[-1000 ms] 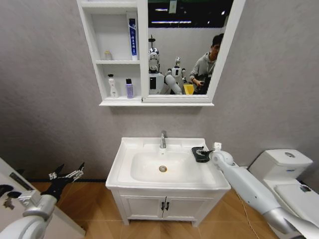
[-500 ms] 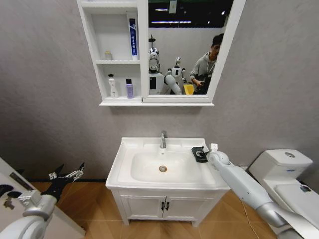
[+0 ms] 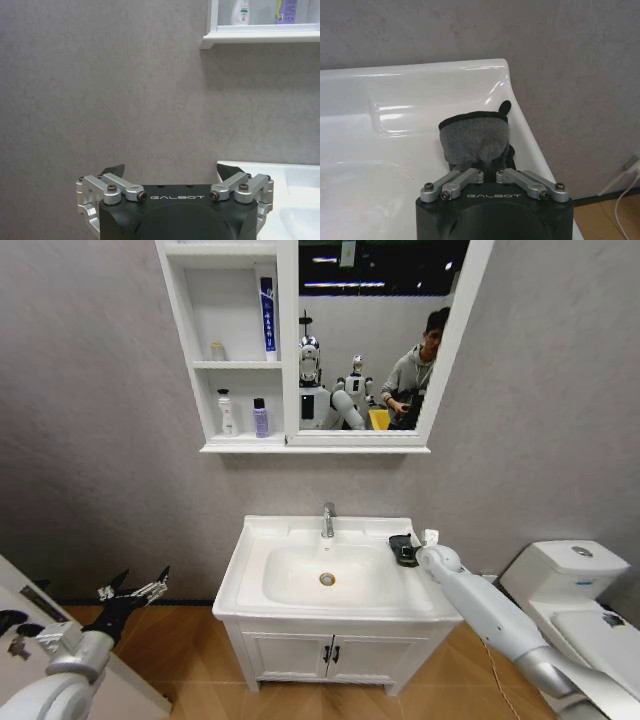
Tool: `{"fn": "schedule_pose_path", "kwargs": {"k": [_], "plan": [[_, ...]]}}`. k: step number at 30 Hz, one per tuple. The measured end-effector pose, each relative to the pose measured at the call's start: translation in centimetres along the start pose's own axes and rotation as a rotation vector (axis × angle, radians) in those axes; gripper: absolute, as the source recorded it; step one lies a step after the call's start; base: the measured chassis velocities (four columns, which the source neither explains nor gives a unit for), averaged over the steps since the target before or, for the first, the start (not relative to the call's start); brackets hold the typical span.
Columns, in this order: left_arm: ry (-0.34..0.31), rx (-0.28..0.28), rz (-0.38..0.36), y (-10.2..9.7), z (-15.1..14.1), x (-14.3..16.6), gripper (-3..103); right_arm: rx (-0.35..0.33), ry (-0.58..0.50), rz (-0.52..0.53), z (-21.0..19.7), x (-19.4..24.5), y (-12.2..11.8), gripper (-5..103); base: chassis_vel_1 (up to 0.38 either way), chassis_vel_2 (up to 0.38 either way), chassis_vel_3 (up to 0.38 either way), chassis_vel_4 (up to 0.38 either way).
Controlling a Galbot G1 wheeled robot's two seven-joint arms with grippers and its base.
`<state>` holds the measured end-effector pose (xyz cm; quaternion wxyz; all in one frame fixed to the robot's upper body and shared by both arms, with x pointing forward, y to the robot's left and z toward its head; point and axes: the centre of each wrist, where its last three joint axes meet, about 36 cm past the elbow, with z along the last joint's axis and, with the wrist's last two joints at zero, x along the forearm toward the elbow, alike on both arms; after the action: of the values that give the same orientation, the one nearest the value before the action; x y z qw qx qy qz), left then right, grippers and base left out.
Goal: Move facial cleanser and shampoo from washbasin to cabinet, then wipe washbasin with towel.
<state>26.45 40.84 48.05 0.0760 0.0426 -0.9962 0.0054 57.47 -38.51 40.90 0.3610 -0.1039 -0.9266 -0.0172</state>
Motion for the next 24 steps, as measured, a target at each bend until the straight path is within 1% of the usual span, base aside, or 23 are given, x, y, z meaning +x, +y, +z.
{"fn": "schedule_pose_path", "kwargs": {"k": [1, 4, 6, 11, 13, 16, 17, 18, 19, 20, 22, 23, 24], "plan": [[0.000, 0.000, 0.000, 0.0, 0.0, 0.0, 100, -0.001, -0.002, -0.001, -0.1, 0.1, 0.0, 2, 0.000, 0.000, 0.000, 0.000], [0.000, 0.000, 0.000, 0.0, 0.0, 0.0, 100, -0.006, -0.007, -0.007, -0.2, 0.3, 0.0, 1, 0.000, 0.000, 0.000, 0.000], [0.000, 0.000, 0.000, 0.0, 0.0, 0.0, 100, -0.016, -0.026, -0.017, -0.6, 0.8, 0.3, 1, 0.000, 0.000, 0.000, 0.000], [0.000, 0.000, 0.000, 0.0, 0.0, 0.0, 100, -0.014, -0.052, -0.034, -0.9, 2.2, 0.9, 1, 0.000, 0.000, 0.000, 0.000], [0.000, 0.000, 0.000, 0.0, 0.0, 0.0, 100, -0.014, -0.097, -0.040, -1.1, 3.4, 1.7, 1, 0.000, 0.000, 0.000, 0.000], [0.000, 0.000, 0.000, 0.0, 0.0, 0.0, 100, -0.011, -0.110, -0.053, -1.1, 4.4, 2.2, 1, 0.000, 0.000, 0.000, 0.000], [0.000, 0.000, 0.000, 0.0, 0.0, 0.0, 100, -0.004, -0.119, -0.067, -1.1, 5.3, 2.7, 1, 0.000, 0.000, 0.000, 0.000], [0.000, 0.000, 0.000, 0.0, 0.0, 0.0, 100, 0.040, -0.159, -0.120, 0.0, 8.6, 5.9, 1, 0.000, 0.000, 0.000, 0.000], [0.000, 0.000, 0.000, 0.0, 0.0, 0.0, 100, 0.043, -0.154, -0.141, 0.5, 9.7, 7.2, 1, 0.000, 0.000, 0.000, 0.000], [0.000, 0.000, 0.000, 0.0, 0.0, 0.0, 100, 0.043, -0.154, -0.141, 0.5, 9.7, 7.2, 1, 0.000, 0.000, 0.000, 0.000], [0.000, 0.000, 0.000, 0.0, 0.0, 0.0, 100, 0.054, -0.126, -0.170, 1.8, 10.9, 9.1, 1, 0.000, 0.000, 0.000, 0.000], [0.000, 0.000, 0.000, 0.0, 0.0, 0.0, 100, 0.072, -0.104, -0.176, 2.8, 11.1, 10.1, 1, 0.000, 0.000, 0.000, 0.000], [0.000, 0.000, 0.000, 0.0, 0.0, 0.0, 100, 0.072, -0.104, -0.176, 2.8, 11.1, 10.1, 1, 0.000, 0.000, 0.000, 0.000]]}}
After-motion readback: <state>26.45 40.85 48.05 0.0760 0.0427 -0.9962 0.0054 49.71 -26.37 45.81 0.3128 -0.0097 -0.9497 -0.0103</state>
